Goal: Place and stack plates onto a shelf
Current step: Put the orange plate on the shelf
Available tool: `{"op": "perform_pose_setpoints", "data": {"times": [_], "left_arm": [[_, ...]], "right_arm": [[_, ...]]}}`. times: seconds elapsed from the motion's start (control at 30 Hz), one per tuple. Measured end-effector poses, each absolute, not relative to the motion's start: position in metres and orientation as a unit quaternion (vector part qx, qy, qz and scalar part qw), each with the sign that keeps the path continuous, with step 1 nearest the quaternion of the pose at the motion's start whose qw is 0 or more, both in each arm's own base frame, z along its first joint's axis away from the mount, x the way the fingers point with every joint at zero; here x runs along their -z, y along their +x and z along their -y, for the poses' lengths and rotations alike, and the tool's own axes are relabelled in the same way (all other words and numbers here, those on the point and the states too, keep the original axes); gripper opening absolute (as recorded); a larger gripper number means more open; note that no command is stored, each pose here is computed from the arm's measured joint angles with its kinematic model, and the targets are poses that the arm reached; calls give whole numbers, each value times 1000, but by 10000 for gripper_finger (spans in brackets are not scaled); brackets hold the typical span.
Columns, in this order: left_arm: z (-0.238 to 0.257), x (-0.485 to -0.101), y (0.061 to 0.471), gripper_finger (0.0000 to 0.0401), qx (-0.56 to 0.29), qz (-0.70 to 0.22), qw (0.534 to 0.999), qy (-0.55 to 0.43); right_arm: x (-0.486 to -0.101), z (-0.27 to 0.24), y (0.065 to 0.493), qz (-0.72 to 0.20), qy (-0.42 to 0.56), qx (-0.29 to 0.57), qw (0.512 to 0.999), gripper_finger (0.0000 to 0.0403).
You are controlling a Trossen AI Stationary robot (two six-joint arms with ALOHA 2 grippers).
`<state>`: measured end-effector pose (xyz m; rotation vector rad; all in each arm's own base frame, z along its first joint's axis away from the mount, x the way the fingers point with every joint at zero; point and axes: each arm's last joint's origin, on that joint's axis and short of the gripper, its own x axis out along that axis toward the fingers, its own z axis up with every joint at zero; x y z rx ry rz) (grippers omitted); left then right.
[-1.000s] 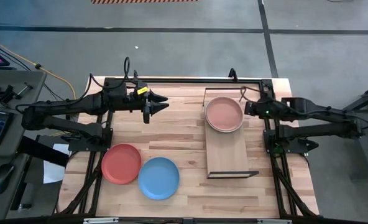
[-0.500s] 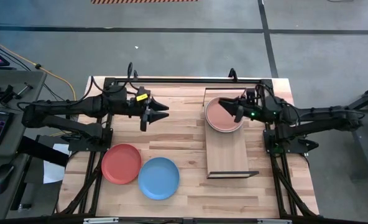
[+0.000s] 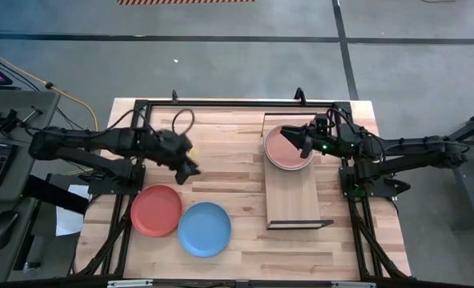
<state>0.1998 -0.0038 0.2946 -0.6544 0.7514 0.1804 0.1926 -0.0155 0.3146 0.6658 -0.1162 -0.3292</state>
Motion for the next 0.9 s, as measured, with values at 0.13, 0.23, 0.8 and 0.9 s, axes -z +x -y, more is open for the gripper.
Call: {"op": "perform_pose_setpoints", "data": {"times": [0.13, 0.23, 0.8, 0.9], "left_arm": [[17, -278, 182, 160, -158, -462, 784, -384], [30, -267, 170, 160, -211, -528, 718, -402], [72, -190, 195, 160, -354, -529, 627, -449], [74, -183, 198, 160, -401, -510, 588, -483]], "right_arm": [[-314, 16, 193, 55, 325, 163, 930, 126], [-313, 16, 193, 49, 324, 165, 930, 126], [-309, 16, 193, 31, 321, 177, 930, 126], [-309, 16, 193, 31, 321, 177, 930, 126]]}}
